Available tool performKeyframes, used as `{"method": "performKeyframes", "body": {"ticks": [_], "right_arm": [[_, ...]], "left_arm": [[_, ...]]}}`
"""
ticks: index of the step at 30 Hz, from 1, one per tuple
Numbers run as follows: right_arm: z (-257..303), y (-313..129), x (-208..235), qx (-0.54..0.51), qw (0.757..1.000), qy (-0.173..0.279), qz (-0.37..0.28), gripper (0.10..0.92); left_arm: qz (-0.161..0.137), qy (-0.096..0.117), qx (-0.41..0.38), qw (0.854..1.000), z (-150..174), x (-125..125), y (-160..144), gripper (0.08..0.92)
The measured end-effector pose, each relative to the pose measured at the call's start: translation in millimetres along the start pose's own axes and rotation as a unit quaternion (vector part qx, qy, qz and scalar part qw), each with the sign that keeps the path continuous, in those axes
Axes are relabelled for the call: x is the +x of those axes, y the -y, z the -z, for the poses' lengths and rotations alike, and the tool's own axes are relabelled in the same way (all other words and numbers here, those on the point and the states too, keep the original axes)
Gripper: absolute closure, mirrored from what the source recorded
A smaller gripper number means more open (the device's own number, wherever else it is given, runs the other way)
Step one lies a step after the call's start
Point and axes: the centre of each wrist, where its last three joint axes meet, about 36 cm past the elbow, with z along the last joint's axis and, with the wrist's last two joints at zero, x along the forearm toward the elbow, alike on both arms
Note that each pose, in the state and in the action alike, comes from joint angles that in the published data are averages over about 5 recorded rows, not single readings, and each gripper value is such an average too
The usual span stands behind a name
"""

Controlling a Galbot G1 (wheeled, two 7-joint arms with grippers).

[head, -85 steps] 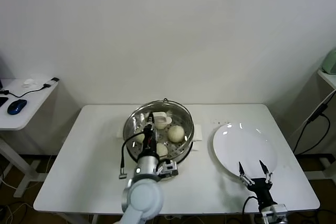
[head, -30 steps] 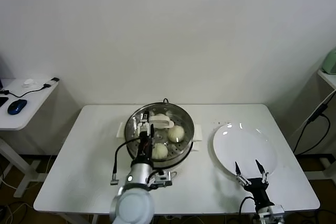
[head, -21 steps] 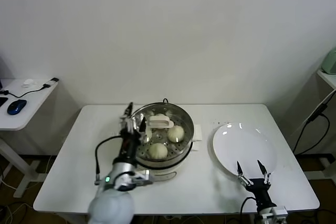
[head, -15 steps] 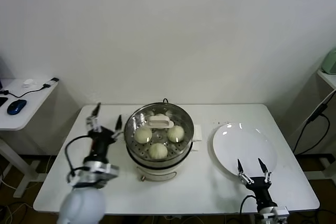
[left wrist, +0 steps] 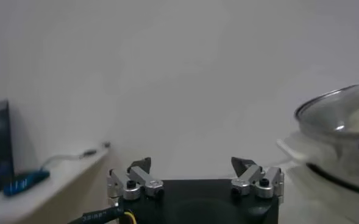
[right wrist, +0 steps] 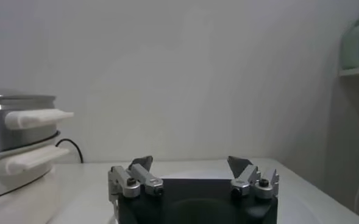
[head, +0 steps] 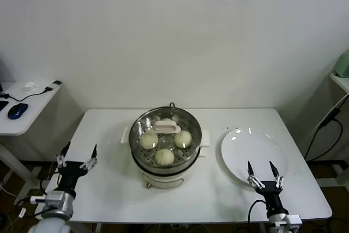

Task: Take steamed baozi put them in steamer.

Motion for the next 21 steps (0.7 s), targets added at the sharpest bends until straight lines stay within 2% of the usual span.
{"method": "performKeyframes", "body": {"ticks": [4,8,21], "right_arm": [[-1.1,-1.2,0.2,-0.006,1.000,-0.001,-0.001,0.200],[-2.3,-3.8,-0.7,-0.011,1.000,-0.002,-0.001,0.200],[-3.1,-7.5,-1.3,-0.017,1.000,-0.005,-0.001,0.200]], "left_arm": [[0.000,-0.017,0.031,0.999,-23.1,8.3,-1.5,0.177],[0.001,-0.025,0.053,0.998,-37.2,16.5,0.1,0.177],[-0.001,-0.020,0.095,0.995,-52.1,27.4,9.2,0.177]]}}
